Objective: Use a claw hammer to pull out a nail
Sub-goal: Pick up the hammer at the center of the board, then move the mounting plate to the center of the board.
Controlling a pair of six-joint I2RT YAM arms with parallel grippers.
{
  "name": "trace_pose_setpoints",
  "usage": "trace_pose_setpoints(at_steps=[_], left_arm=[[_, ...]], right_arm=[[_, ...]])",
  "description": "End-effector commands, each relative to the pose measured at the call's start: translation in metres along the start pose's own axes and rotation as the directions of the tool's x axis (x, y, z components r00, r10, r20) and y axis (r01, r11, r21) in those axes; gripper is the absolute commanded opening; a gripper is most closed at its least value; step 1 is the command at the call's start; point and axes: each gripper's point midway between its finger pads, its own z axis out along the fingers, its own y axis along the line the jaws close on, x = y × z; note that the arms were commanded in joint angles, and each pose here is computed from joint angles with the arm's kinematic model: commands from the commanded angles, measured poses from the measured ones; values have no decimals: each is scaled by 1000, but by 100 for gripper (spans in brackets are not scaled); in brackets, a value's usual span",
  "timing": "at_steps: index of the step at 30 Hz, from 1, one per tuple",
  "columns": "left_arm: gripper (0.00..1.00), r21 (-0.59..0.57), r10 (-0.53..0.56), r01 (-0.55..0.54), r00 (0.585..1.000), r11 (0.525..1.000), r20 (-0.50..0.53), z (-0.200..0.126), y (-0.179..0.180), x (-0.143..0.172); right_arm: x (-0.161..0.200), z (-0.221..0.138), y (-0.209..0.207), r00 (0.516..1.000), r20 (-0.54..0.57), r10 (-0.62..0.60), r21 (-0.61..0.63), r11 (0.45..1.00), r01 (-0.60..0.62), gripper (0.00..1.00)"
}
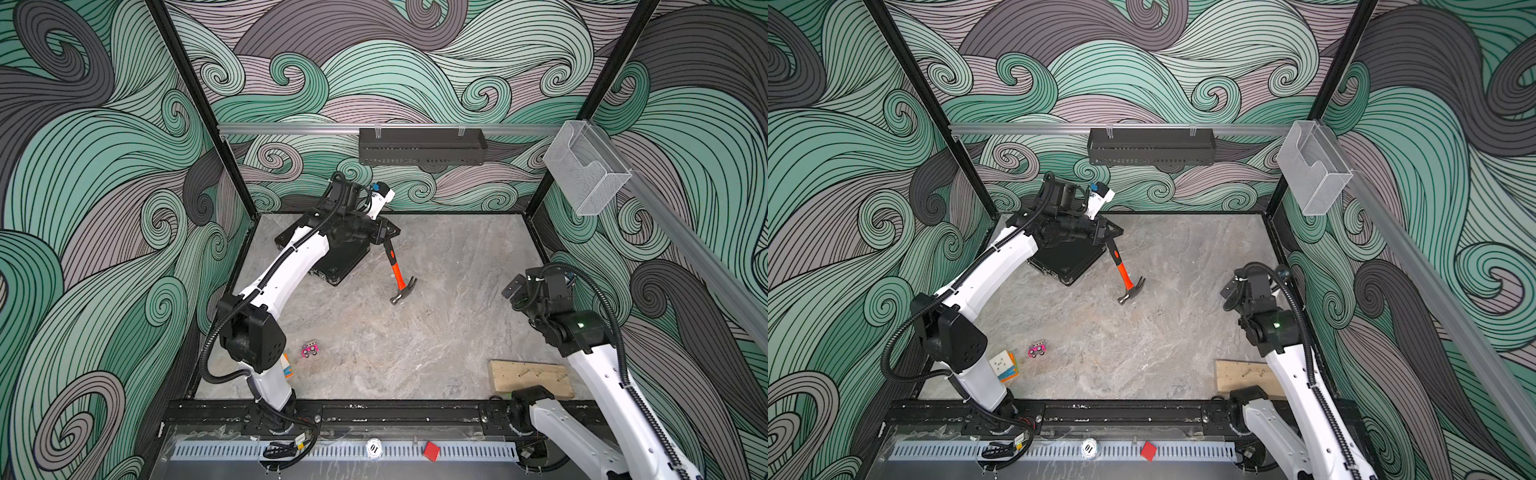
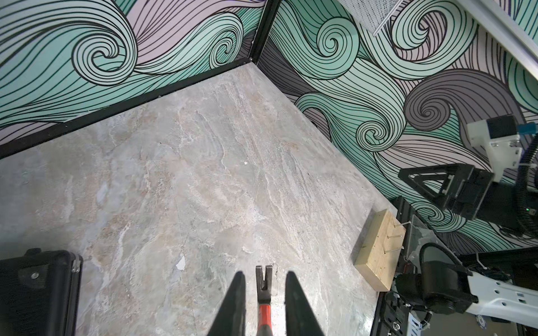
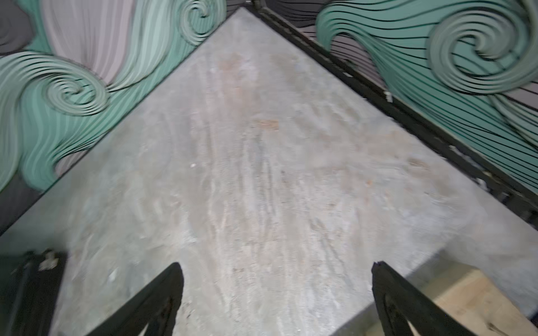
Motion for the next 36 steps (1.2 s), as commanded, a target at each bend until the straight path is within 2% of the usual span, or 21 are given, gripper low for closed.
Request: trace_pose_setpoints(at_steps=[1, 5, 9, 12, 16, 20, 24, 28, 32, 36], left_arm=[[0, 59, 40, -44, 997, 997, 64, -2, -19, -18], [0, 66, 45, -50, 997, 997, 70, -1, -20, -18], [0, 61, 64, -70, 994, 996, 89, -1, -19, -19], [0, 57, 76, -82, 992, 995, 101, 1, -17, -19], [0, 55, 78, -84, 991, 995, 112, 3, -15, -17], [0, 44, 74, -80, 990, 996, 116, 4, -12, -14], [0, 39, 71, -76, 991, 996, 115, 4, -11, -12], [0, 30, 71, -75, 991, 997, 115, 4, -9, -11], [0, 30, 68, -72, 991, 997, 111, 7, -7, -8], [0, 31, 62, -65, 992, 997, 110, 7, -7, -7]], right_arm=[[13, 13, -56, 998, -47, 46, 237, 971, -33, 100], [29, 23, -97, 975, -94, 200, 370, 916, -152, 100], [47, 31, -128, 906, -149, 396, 427, 852, -303, 100], [46, 30, -155, 889, -137, 438, 507, 802, -317, 100], [53, 35, -169, 815, -162, 556, 536, 743, -401, 100], [66, 42, -176, 747, -237, 621, 595, 700, -394, 100], [72, 40, -195, 727, -226, 648, 688, 635, -352, 100], [87, 43, -199, 662, -250, 706, 712, 598, -369, 100], [99, 50, -200, 619, -271, 737, 713, 586, -385, 100], [103, 56, -201, 612, -276, 741, 704, 590, -397, 100]])
